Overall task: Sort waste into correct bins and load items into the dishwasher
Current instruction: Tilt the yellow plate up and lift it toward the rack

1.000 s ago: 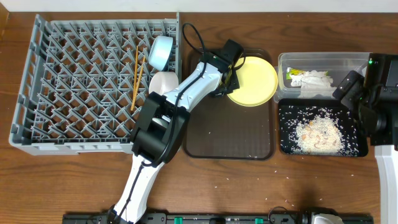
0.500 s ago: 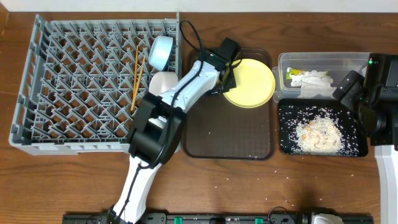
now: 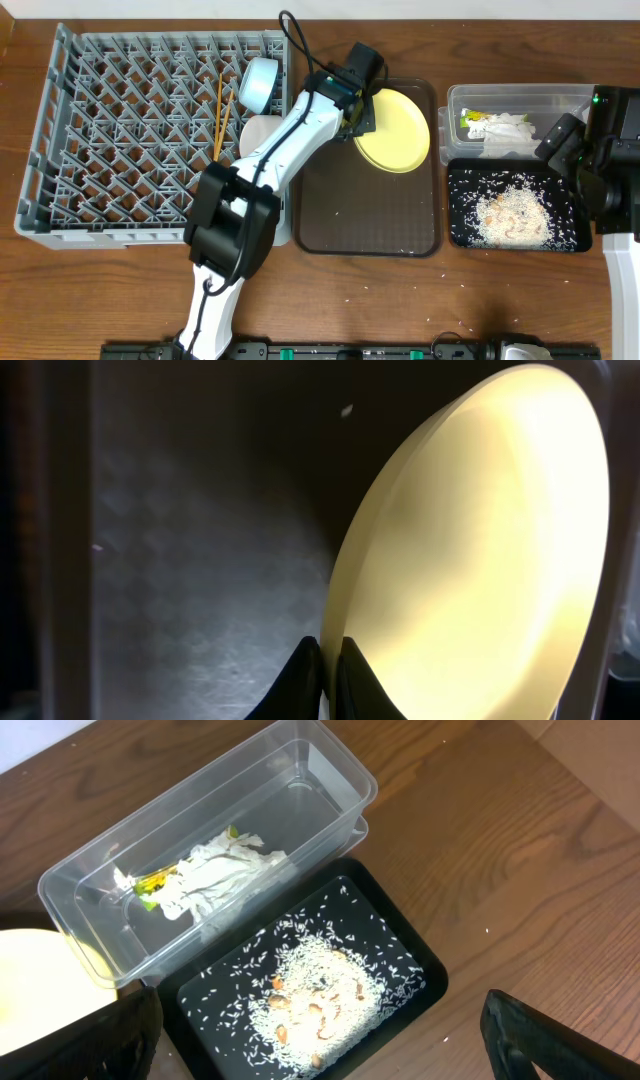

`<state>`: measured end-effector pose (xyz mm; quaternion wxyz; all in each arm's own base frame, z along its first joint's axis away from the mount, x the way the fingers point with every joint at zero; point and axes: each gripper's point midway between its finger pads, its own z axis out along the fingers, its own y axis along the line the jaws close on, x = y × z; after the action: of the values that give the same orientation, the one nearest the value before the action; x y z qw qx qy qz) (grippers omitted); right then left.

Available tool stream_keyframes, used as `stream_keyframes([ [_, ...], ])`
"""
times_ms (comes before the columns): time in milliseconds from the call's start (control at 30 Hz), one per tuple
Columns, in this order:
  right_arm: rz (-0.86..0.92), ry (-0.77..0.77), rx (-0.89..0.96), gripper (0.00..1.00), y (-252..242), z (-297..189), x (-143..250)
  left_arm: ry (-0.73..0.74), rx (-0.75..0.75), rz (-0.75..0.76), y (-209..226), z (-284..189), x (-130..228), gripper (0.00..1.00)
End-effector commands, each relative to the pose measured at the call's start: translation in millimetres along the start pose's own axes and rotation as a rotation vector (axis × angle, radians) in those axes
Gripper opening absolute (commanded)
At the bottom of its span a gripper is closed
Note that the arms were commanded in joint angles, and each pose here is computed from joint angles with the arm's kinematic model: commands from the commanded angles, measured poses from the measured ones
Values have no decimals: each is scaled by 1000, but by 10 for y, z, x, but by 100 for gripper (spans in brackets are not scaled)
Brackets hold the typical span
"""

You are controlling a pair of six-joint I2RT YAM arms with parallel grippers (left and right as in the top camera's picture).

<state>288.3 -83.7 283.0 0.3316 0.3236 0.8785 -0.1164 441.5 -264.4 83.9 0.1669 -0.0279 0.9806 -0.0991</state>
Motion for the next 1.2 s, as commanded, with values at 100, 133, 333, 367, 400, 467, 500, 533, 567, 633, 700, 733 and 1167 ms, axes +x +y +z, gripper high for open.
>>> stream_keyframes([
  [100,23,-9,10,99,-25,-10,-24,-113,14,129,-13,-477,-225,7],
  [133,23,-9,10,99,-25,-10,-24,-112,15,128,-12,-479,-221,7],
  [333,22,-8,10,99,-25,-9,-23,-89,12,129,6,-490,-168,7],
  [367,23,-9,10,99,-25,-10,-24,-93,11,132,11,-503,-177,7],
  [400,23,-9,10,99,-25,-10,-24,-101,13,143,9,-536,-193,7],
  [467,23,-9,10,99,-25,-10,-24,-123,14,175,8,-610,-237,7],
  [500,23,-9,10,99,-25,-10,-24,-141,5,184,23,-663,-269,7],
  [533,23,-9,10,99,-25,-10,-24,-163,-9,193,46,-727,-309,7],
  [567,23,-9,10,99,-25,-10,-24,-185,-19,205,60,-795,-344,7],
  [633,23,-9,10,99,-25,-10,-24,-228,-25,242,62,-953,-411,7],
  [700,22,-8,10,99,-25,-9,-23,-262,-32,267,70,-1099,-455,7],
  [733,22,-9,10,99,-25,-10,-24,-271,-31,277,67,-1144,-465,7],
  [1167,22,-8,10,99,-25,-9,-23,-346,-48,361,245,-1495,-647,7],
])
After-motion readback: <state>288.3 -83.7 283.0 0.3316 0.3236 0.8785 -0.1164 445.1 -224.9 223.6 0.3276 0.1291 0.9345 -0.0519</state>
